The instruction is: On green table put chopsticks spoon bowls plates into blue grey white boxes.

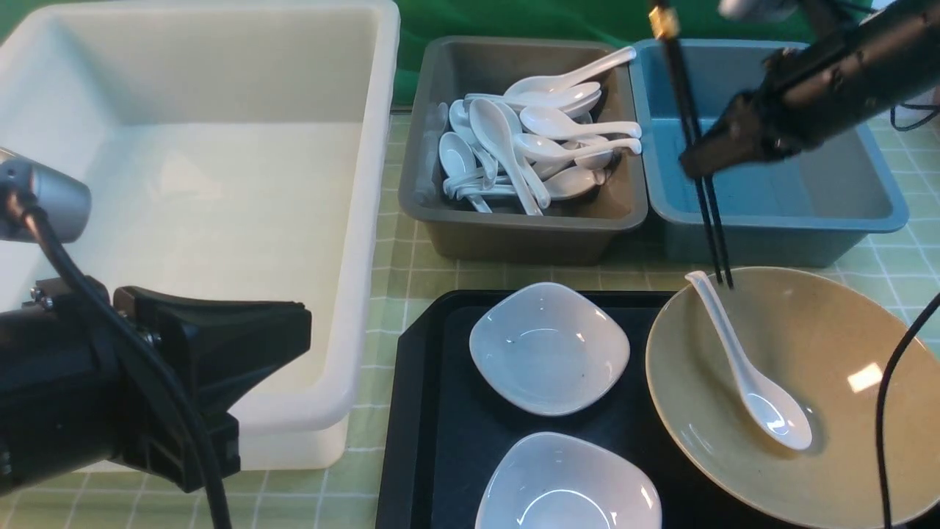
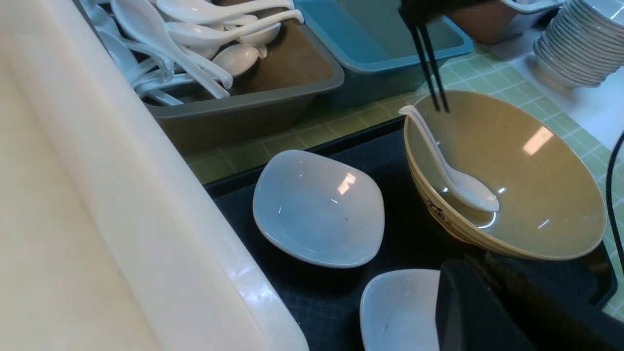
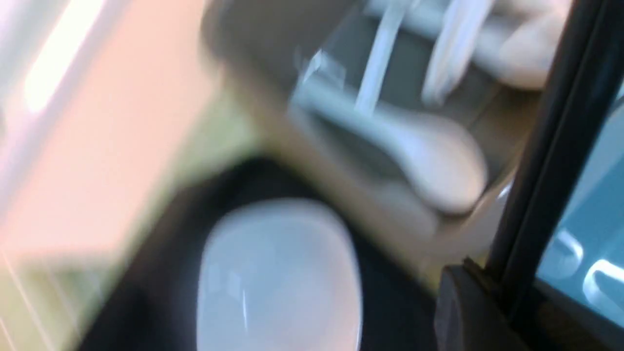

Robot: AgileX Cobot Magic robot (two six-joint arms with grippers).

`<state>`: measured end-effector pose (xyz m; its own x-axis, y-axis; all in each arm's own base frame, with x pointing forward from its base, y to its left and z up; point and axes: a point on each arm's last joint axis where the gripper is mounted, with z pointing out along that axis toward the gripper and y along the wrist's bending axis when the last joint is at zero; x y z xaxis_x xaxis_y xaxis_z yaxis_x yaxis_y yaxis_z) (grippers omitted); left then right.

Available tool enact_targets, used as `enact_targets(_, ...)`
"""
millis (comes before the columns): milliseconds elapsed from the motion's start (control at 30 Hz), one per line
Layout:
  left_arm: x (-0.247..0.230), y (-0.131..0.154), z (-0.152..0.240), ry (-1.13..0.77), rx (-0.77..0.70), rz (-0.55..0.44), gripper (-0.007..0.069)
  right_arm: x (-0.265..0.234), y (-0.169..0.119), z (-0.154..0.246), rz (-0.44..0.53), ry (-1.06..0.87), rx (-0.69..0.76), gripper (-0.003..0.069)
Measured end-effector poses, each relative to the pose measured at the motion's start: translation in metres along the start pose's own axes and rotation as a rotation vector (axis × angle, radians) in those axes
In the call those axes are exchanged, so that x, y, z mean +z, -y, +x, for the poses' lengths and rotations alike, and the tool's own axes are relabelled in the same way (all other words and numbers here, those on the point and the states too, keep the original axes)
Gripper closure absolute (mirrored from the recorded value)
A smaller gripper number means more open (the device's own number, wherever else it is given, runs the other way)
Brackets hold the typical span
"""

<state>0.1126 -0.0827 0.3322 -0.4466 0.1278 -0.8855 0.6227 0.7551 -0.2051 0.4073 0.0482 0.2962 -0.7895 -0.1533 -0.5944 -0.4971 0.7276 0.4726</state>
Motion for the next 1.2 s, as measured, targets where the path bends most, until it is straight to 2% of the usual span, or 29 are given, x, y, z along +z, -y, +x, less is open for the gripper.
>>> enact_targets(233,0.0,0.0,0.0,0.0,-0.017,0.0,0.0627,0.007,0.078,-0.02,-0.104,0.295,0.306,0.0593)
enact_targets(333,0.0,0.0,0.0,0.0,-0.028,0.0,0.0627,0.018,0.106,-0.019,-0.062,0.377,0.378,0.0593)
enact_targets(500,0.0,0.0,0.0,0.0,-0.031,0.0,0.0627,0.035,0.131,-0.01,0.003,0.399,0.438,0.0592)
enact_targets(667,0.0,0.0,0.0,0.0,-0.033,0.0,0.0627,0.042,0.139,-0.005,0.014,0.383,0.504,0.0556)
enact_targets(833,0.0,0.0,0.0,0.0,-0.034,0.0,0.0627,0.044,0.141,0.0,0.041,0.339,0.503,0.036)
enact_targets(867,0.0,0.0,0.0,0.0,-0.034,0.0,0.0627,0.044,0.14,0.0,0.04,0.338,0.503,0.0351)
enact_targets(900,0.0,0.0,0.0,0.0,-0.034,0.0,0.0627,0.044,0.14,0.0,0.034,0.328,0.499,0.0285)
enact_targets(967,0.0,0.0,0.0,0.002,-0.034,-0.001,0.0627,0.04,0.134,-0.001,0.024,0.315,0.456,0.0209)
enact_targets(1067,0.0,0.0,-0.001,0.01,-0.034,-0.004,0.0627,0.029,0.122,-0.007,0.004,0.31,0.373,0.0165)
enact_targets(1200,0.0,-0.001,-0.001,0.013,-0.079,-0.006,0.0627,-0.019,0.075,-0.024,-0.044,0.318,0.175,0.0143)
